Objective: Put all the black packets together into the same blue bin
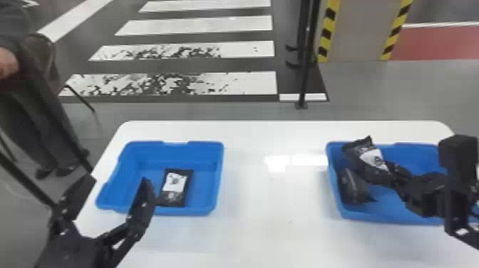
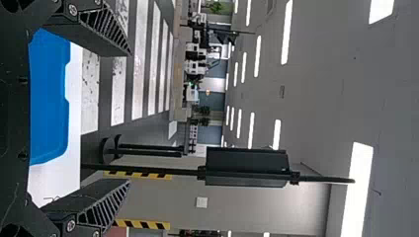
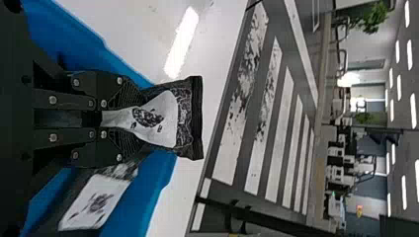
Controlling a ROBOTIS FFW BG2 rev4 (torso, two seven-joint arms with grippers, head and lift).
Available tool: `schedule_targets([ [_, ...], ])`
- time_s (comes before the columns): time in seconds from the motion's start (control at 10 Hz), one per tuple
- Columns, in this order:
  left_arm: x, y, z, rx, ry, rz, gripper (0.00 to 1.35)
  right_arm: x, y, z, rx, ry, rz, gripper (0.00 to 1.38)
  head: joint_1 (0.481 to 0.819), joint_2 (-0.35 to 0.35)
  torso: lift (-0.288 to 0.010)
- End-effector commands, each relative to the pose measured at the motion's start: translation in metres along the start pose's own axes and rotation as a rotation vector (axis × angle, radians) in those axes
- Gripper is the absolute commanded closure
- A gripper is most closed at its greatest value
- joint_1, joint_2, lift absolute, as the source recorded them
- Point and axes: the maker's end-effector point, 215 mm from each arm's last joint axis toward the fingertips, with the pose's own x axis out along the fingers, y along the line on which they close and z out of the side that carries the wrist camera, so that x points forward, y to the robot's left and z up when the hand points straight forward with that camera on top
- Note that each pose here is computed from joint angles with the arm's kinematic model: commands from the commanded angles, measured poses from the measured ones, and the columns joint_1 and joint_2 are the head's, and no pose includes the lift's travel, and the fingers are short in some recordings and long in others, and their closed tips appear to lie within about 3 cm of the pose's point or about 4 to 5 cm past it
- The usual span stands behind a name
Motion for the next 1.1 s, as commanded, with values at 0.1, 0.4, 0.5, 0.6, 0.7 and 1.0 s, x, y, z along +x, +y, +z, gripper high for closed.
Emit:
schedule_targets([
  [0.1,-0.001,0.003,0.000,0.005,0.001,0.003,0.12,-0.047,-0.015,-0.031,0.017,0.046,-0.052,1.05,0.695,-0.022,-0.110],
  [0.4,0.001,0.000,-0.002,0.007,0.007,-0.008,0.12,-0.062,-0.045,-0.028,-0.014,0.023,-0.128,0.53,0.695,-0.077,-0.110],
  [0.5,0.005,-0.001,-0.006,0.014,0.021,-0.011,0.12,-0.074,-0.040,-0.020,-0.038,-0.015,-0.131,0.14,0.695,-0.092,-0.110],
  [0.6,0.015,-0.001,-0.024,0.021,0.088,-0.035,0.11,-0.093,-0.033,-0.006,-0.050,-0.081,-0.141,0.06,0.695,-0.096,-0.110],
  [0.7,0.021,0.002,-0.031,0.059,0.116,-0.049,0.11,-0.115,-0.035,-0.005,-0.047,-0.123,-0.176,0.13,0.695,-0.099,-0.110],
  [1.0,0.036,0.000,-0.061,0.068,0.224,-0.054,0.11,-0.164,0.017,0.012,-0.075,-0.144,-0.149,0.16,0.695,-0.099,-0.110],
])
